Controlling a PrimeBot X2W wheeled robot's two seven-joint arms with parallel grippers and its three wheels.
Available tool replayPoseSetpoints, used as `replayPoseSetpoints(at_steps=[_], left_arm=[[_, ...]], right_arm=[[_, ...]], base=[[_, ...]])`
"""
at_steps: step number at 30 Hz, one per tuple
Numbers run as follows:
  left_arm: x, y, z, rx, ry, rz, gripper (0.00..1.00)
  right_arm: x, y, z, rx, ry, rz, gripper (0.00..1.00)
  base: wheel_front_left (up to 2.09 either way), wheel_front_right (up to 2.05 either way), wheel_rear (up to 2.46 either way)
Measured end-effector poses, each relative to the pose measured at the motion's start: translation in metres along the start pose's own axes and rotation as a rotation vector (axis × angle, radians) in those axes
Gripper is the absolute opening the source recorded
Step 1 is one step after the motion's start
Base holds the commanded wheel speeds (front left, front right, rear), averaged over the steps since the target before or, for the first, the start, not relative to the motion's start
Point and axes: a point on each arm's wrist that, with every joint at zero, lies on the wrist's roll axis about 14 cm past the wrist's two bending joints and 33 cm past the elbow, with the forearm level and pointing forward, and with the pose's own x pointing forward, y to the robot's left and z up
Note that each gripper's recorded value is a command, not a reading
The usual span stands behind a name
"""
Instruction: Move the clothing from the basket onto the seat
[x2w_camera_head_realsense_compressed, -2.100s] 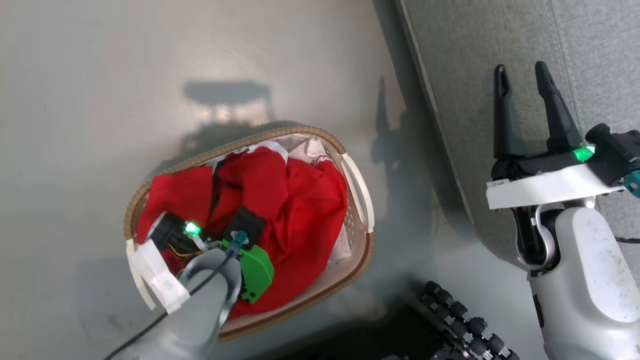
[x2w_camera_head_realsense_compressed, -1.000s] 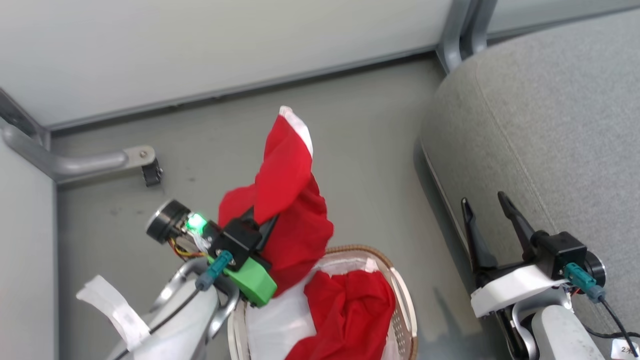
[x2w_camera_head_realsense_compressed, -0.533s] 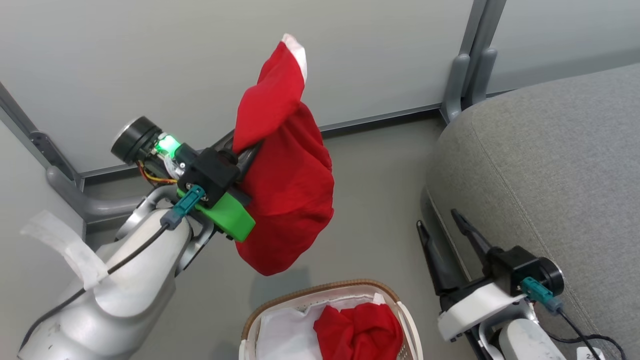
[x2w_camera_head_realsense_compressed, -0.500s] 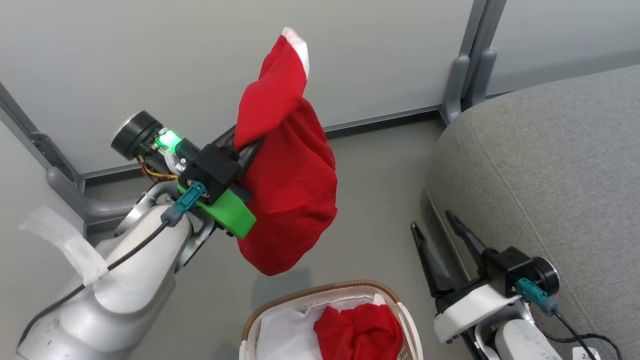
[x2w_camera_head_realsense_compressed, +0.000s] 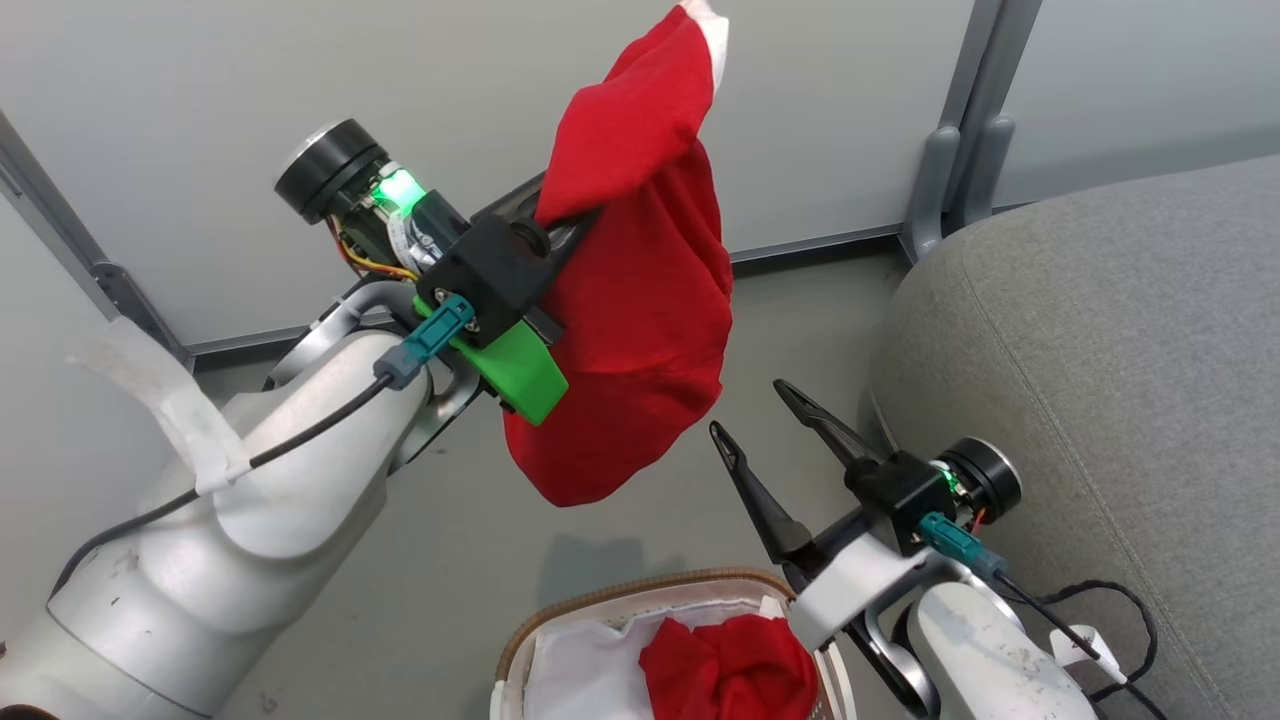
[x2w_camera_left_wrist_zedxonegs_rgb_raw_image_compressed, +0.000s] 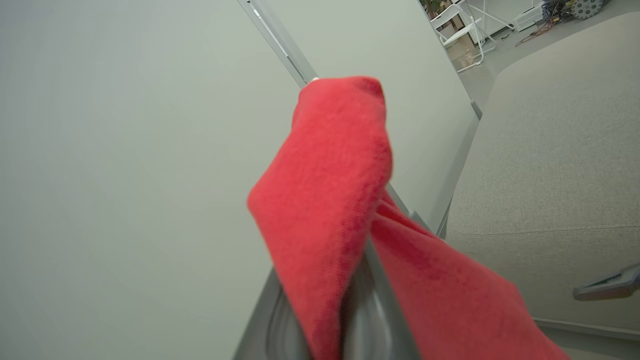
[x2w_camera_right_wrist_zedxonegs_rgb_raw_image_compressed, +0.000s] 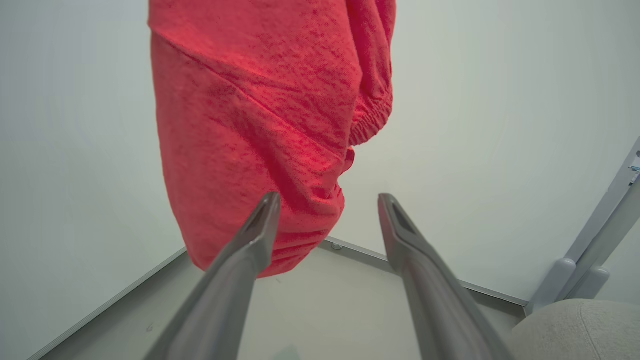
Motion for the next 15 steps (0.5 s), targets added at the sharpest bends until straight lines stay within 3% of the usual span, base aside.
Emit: replayPoseSetpoints(at_steps=[15], left_arm=[[0.004, -0.024, 0.032, 0.004, -0.063, -0.076, 0.00]], right_arm=[[0.028, 0.024, -0.001, -0.097, 0.023, 0.124, 1.00]], base=[[0.00, 0.00, 0.00]])
